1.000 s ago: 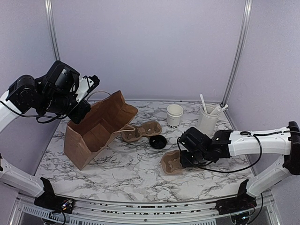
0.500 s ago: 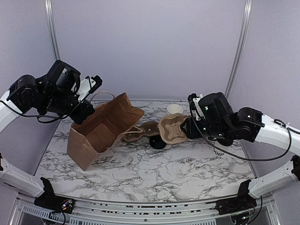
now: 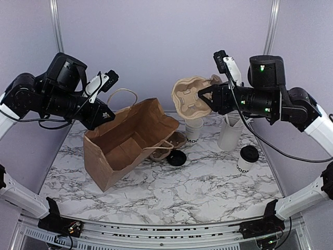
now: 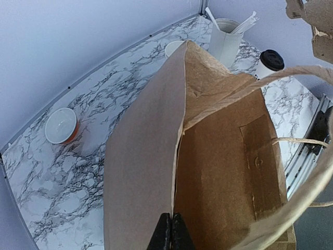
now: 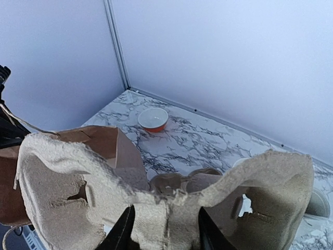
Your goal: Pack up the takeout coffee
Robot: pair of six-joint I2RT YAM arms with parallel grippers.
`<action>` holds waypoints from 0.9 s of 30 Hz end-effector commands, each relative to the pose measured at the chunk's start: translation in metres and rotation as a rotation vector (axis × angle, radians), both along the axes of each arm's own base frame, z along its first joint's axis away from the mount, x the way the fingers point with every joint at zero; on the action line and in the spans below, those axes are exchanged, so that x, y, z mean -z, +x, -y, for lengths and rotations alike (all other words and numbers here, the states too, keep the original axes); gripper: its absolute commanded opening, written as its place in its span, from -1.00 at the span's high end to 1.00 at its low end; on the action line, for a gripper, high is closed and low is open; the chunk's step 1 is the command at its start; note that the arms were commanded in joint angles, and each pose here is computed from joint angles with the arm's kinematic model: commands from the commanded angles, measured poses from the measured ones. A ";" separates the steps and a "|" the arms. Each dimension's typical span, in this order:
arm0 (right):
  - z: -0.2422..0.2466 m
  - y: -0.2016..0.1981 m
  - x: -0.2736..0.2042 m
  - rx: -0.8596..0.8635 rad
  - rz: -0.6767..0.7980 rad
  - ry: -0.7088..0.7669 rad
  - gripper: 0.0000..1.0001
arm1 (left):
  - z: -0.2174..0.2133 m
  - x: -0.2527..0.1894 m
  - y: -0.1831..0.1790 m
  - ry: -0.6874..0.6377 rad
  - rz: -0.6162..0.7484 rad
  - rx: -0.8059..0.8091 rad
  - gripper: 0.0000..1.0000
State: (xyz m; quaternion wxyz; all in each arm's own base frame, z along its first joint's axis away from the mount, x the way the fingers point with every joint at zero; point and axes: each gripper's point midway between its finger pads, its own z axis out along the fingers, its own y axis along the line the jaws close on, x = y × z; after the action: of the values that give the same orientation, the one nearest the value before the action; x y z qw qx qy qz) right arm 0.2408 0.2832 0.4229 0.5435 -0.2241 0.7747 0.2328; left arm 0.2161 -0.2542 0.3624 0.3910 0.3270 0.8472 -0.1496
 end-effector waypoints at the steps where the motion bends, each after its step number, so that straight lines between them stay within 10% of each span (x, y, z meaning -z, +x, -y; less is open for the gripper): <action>1: -0.018 -0.013 -0.038 -0.132 0.060 0.026 0.30 | 0.008 -0.011 -0.017 -0.037 -0.025 0.025 1.00; 27: -0.085 -0.050 -0.061 -0.490 -0.057 0.162 0.27 | 0.077 -0.014 -0.023 -0.379 -0.185 0.005 1.00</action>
State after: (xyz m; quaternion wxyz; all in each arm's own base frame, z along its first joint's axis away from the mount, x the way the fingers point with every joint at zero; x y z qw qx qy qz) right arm 0.2065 0.3579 0.4608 0.4753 -0.3373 0.7193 0.3780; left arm 0.1982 -0.3184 0.3564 0.3549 0.2590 0.8554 -0.2744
